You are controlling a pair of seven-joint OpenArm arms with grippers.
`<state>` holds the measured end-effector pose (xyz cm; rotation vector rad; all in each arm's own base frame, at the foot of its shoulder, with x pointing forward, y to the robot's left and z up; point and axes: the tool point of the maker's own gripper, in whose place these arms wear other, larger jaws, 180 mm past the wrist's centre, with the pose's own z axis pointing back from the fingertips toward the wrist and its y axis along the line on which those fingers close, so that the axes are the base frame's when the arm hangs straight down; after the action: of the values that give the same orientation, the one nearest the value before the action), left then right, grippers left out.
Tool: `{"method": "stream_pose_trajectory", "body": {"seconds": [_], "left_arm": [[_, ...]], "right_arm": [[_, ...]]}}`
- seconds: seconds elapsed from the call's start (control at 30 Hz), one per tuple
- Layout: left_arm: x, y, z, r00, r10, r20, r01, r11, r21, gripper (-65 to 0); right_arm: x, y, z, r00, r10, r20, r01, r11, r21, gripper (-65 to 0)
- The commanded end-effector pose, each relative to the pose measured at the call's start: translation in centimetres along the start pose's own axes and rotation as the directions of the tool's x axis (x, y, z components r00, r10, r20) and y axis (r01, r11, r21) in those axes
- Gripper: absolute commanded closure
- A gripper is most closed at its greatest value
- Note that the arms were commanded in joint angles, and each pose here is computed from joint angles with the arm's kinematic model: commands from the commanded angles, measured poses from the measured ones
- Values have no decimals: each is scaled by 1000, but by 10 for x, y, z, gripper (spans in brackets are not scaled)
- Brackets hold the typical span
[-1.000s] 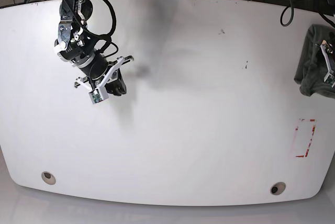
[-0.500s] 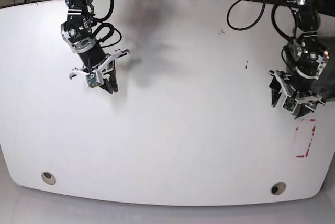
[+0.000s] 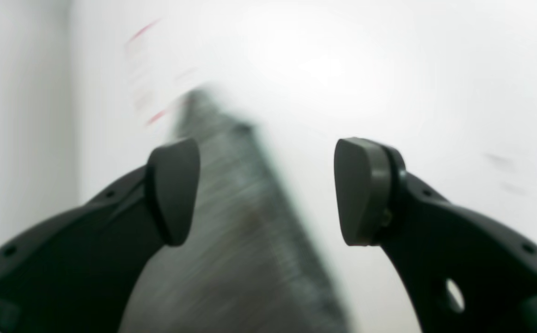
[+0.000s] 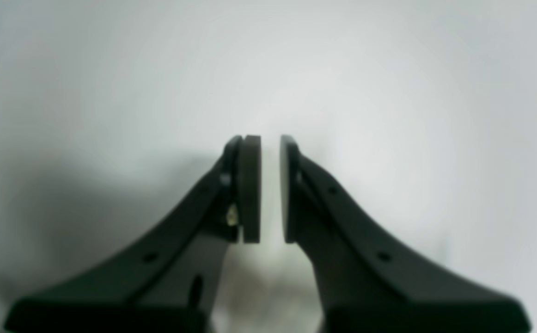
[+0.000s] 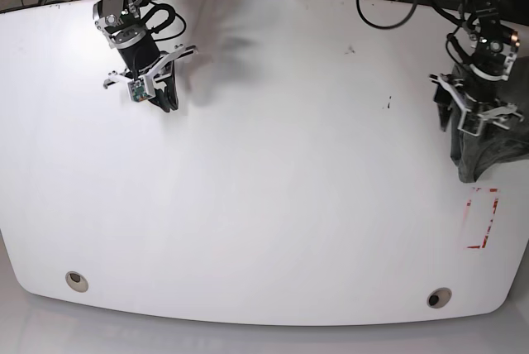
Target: Fold the T-shirt properly
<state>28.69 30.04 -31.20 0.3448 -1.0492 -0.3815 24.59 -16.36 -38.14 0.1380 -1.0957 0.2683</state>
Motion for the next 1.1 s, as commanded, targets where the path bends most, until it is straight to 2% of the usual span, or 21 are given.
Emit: {"method": "stream_pose_trajectory", "body": {"seconds": [0.0, 0.2, 0.33, 0.5, 0.63, 0.8, 1.07], "left_arm": [[2, 35, 6, 998, 54, 36, -57, 995, 82, -419], [-45, 90, 12, 994, 80, -71, -68, 983, 169, -419], [-91, 113, 11, 969, 201, -143, -168, 962, 215, -419], [-124, 116, 6, 943, 251, -216, -227, 965, 130, -415], [-162, 97, 4, 898, 322, -301, -318, 946, 65, -415], [-185, 91, 2, 874, 305, -379, -326, 945, 8, -415], [-212, 126, 24, 869, 338, -363, -337, 939, 68, -415]], "right_arm": [[15, -4, 3, 999, 9, 54, -9, 1000, -8, -67], [11, 5, 3, 999, -19, 50, 19, 1000, 0, -67], [12, 8, 3, 998, -29, 54, 29, 1000, 0, -67], [14, 19, 1, 997, -43, 63, 40, 998, 38, -65], [14, 27, 0, 996, -51, 67, 46, 996, 71, -65], [15, 29, 1, 996, -55, 68, 50, 996, 72, -65], [16, 33, 1, 995, -68, 74, 63, 995, 72, -65]]}}
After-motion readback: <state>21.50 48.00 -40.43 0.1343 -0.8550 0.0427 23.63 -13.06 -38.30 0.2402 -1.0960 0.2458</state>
